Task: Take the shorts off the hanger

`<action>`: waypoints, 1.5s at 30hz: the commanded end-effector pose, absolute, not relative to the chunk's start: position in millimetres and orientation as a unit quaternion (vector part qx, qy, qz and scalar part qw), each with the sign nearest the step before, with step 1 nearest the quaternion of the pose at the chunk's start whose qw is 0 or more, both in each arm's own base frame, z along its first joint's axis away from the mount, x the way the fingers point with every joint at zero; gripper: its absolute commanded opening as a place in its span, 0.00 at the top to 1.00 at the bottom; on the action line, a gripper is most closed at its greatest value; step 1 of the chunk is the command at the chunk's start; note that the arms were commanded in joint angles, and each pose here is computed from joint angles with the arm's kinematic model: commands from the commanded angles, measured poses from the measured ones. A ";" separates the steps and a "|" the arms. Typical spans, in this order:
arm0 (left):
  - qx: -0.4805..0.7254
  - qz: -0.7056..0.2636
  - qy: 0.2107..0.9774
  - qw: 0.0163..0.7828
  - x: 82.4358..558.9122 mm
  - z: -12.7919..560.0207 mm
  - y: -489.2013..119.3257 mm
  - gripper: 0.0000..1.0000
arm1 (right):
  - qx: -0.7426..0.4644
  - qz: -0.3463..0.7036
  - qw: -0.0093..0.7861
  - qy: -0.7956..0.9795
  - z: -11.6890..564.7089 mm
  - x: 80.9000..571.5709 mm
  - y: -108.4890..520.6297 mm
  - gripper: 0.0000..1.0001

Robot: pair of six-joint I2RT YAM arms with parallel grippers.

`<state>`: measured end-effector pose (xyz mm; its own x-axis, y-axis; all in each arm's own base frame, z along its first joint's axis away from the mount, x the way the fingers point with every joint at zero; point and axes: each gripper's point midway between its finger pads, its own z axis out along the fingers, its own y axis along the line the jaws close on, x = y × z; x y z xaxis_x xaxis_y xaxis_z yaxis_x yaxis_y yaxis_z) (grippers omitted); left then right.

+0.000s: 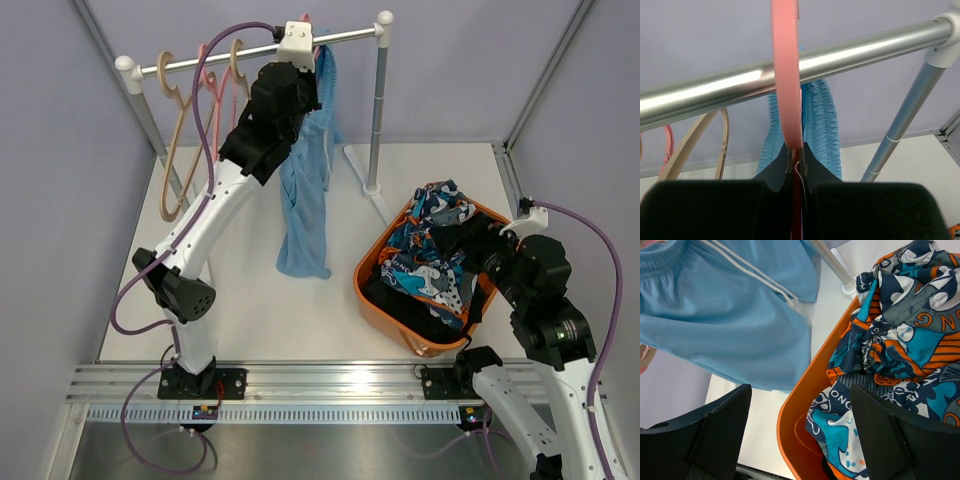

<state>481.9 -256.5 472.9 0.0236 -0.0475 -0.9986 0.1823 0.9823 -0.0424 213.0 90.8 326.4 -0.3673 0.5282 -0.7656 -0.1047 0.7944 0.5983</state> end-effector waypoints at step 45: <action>0.281 -0.214 0.733 0.581 232.4 424.6 -269.1 1.00 | -0.042 0.380 0.486 0.786 368.8 249.3 241.0 0.24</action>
